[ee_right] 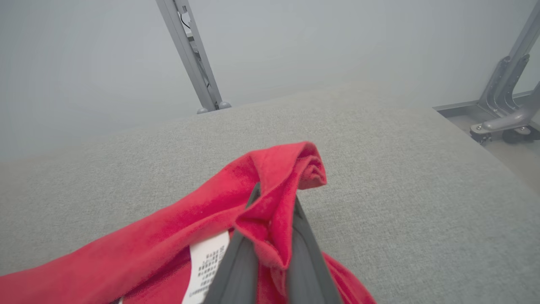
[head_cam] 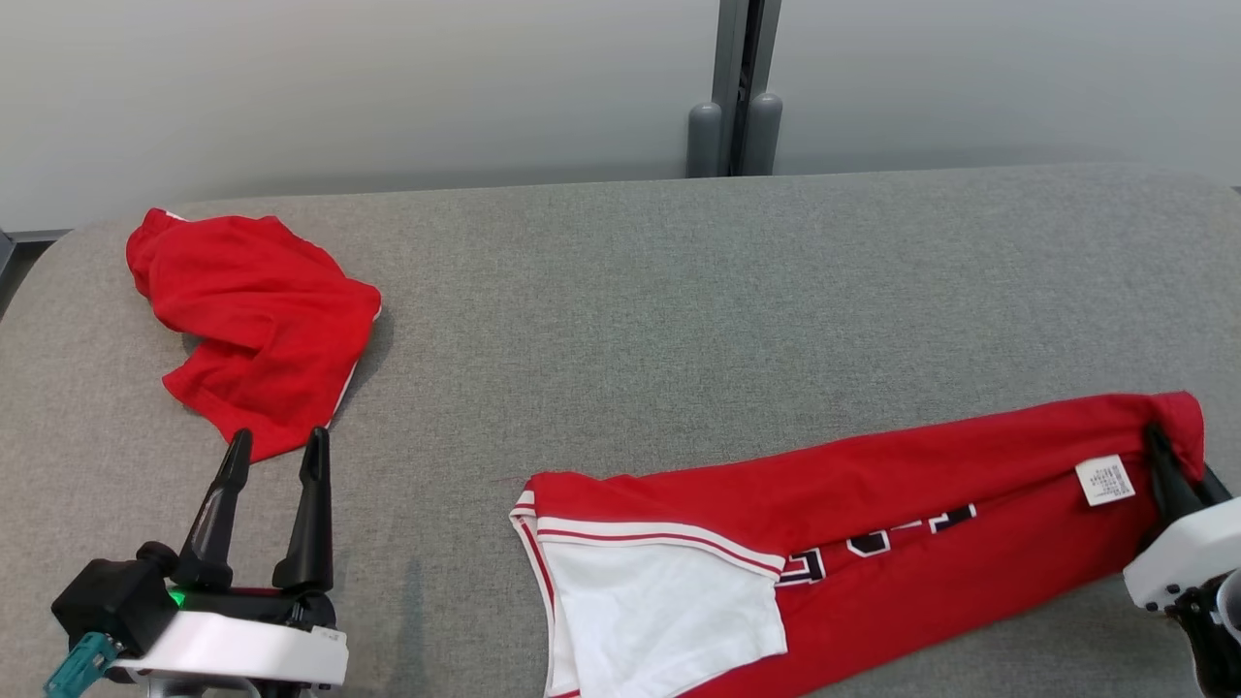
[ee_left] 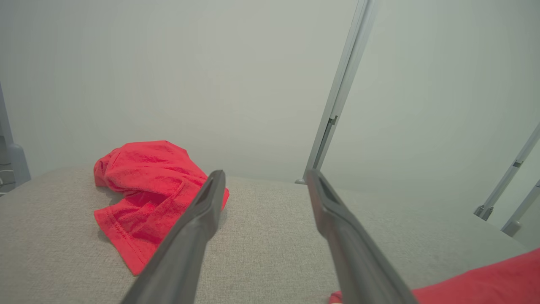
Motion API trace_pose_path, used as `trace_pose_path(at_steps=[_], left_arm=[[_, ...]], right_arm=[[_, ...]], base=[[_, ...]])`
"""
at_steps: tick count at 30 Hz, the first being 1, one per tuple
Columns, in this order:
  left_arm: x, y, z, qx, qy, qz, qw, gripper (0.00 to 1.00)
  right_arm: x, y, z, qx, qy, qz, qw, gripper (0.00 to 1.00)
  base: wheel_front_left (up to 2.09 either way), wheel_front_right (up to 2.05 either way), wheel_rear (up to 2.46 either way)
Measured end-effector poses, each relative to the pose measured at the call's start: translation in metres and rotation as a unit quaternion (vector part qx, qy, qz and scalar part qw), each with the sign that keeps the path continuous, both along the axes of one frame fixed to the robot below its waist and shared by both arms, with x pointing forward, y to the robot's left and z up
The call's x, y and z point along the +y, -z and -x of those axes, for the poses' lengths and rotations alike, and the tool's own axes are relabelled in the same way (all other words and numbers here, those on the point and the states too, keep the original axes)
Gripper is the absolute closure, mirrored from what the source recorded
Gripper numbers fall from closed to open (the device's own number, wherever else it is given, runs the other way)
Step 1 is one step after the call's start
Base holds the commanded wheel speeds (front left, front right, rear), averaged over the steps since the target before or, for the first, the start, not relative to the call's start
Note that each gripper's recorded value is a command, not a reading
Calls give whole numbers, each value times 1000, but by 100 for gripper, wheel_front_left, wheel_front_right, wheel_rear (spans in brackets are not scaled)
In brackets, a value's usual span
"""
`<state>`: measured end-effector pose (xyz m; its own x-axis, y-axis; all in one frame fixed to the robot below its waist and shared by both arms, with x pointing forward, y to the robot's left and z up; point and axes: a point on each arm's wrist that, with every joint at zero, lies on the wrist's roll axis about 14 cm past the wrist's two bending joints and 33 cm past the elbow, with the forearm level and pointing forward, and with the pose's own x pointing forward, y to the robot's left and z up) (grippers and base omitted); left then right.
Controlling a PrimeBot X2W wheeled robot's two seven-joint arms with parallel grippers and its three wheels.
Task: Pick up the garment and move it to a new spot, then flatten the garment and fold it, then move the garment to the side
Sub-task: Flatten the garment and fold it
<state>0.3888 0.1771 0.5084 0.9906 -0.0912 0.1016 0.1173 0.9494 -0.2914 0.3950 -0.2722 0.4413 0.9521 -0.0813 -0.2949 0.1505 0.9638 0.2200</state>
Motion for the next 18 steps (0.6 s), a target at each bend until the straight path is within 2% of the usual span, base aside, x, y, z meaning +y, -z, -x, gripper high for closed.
trace_pose_path(at_steps=[3,6,11,15,18], left_arm=[[2,0,3,1,-3,1,1000,0],[3,0,5,1,-5,1,1000,0],[2,1,7,1,-6,1,1000,0],[5,3,10,6,-11,3,1000,0],[11,4,15,8,-22,4,1000,0]], right_arm=[[9,-25,-9,-33,-16,30,999,100],[36,-61,-17,-81,-45,42,995,100],[76,-93,-13,-107,-101,66,987,100],[127,-104,-5,-115,-167,46,978,100],[179,-104,6,-109,-233,1,966,100]], base=[[0,0,0],[0,0,0],[0,0,0],[0,0,0],[0,0,0]])
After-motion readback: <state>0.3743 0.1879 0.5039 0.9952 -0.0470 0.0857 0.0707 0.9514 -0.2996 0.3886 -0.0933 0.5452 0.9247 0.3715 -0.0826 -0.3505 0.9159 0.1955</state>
